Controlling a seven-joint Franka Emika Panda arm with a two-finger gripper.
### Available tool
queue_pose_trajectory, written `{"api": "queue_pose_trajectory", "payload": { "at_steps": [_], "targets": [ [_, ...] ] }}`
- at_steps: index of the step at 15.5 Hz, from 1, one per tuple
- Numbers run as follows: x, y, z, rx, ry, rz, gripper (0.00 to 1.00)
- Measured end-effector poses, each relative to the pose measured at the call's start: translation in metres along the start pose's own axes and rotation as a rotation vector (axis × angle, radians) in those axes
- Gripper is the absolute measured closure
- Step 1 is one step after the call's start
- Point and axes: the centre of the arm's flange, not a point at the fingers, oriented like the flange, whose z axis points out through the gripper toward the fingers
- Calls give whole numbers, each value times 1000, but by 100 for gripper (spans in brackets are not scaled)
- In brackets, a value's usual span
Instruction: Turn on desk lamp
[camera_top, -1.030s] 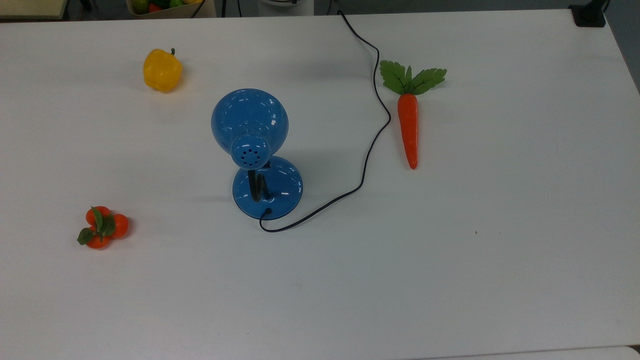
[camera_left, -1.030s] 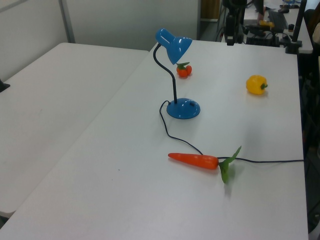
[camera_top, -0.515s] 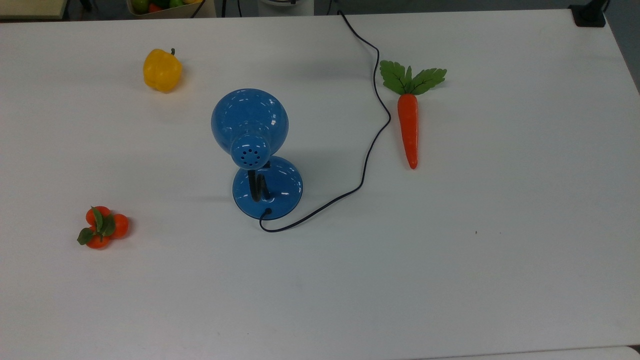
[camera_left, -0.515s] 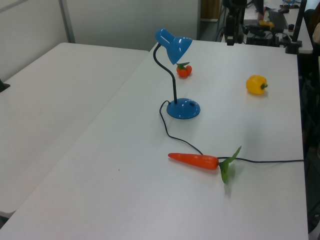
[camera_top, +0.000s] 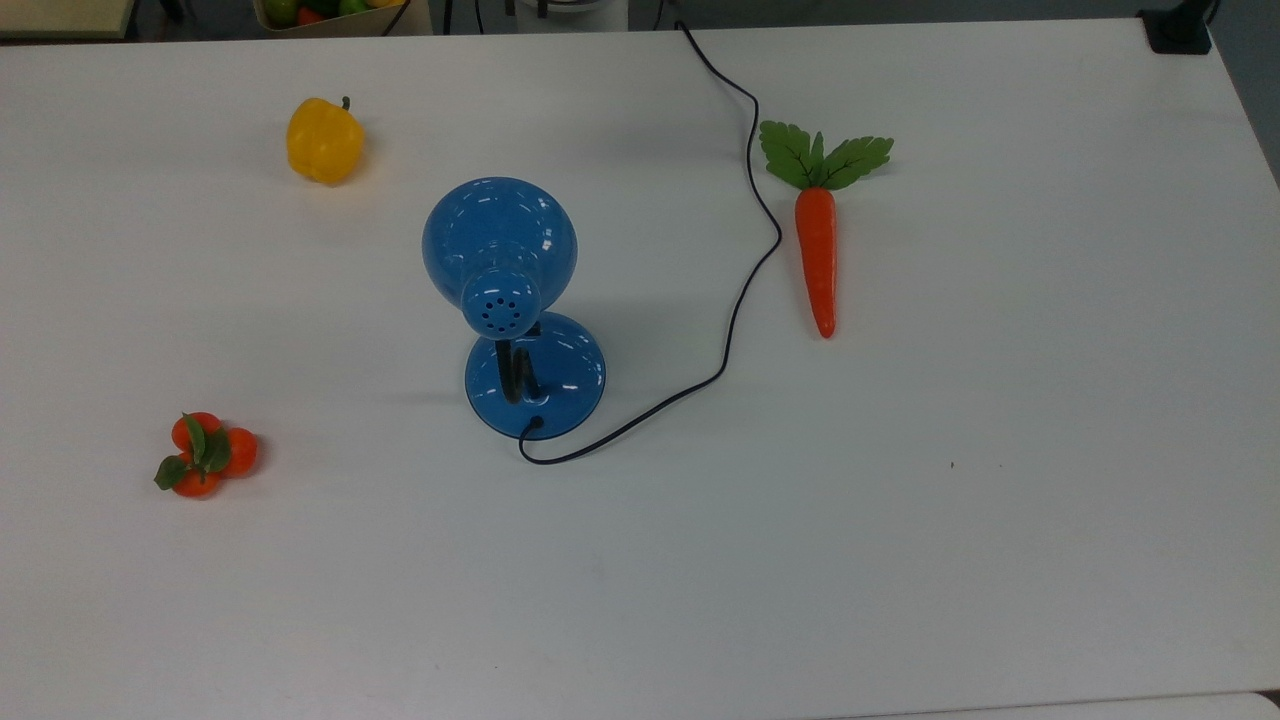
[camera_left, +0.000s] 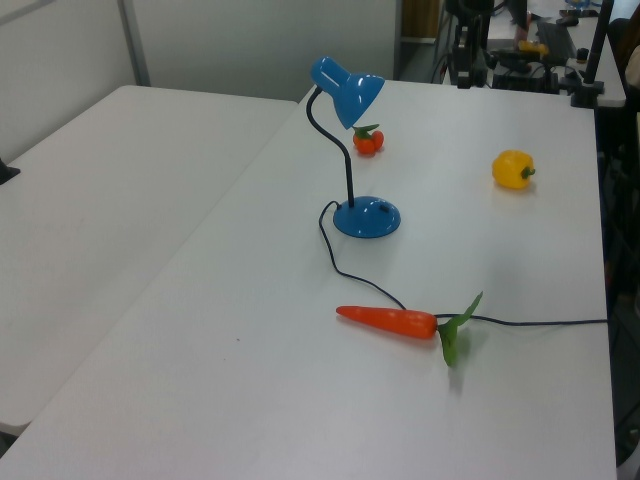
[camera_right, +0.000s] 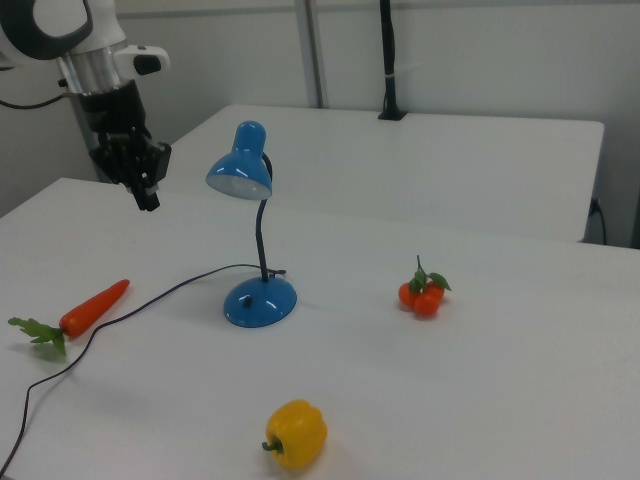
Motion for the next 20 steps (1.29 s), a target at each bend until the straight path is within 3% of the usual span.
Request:
{"api": "queue_pose_trajectory", "payload": {
  "at_steps": [2, 13, 20],
  "targets": [
    [0, 0, 0, 0, 0, 0, 99],
    [1, 1, 4, 0, -2, -1, 99],
    [12, 13, 71, 3, -10, 20, 99]
  ]
}}
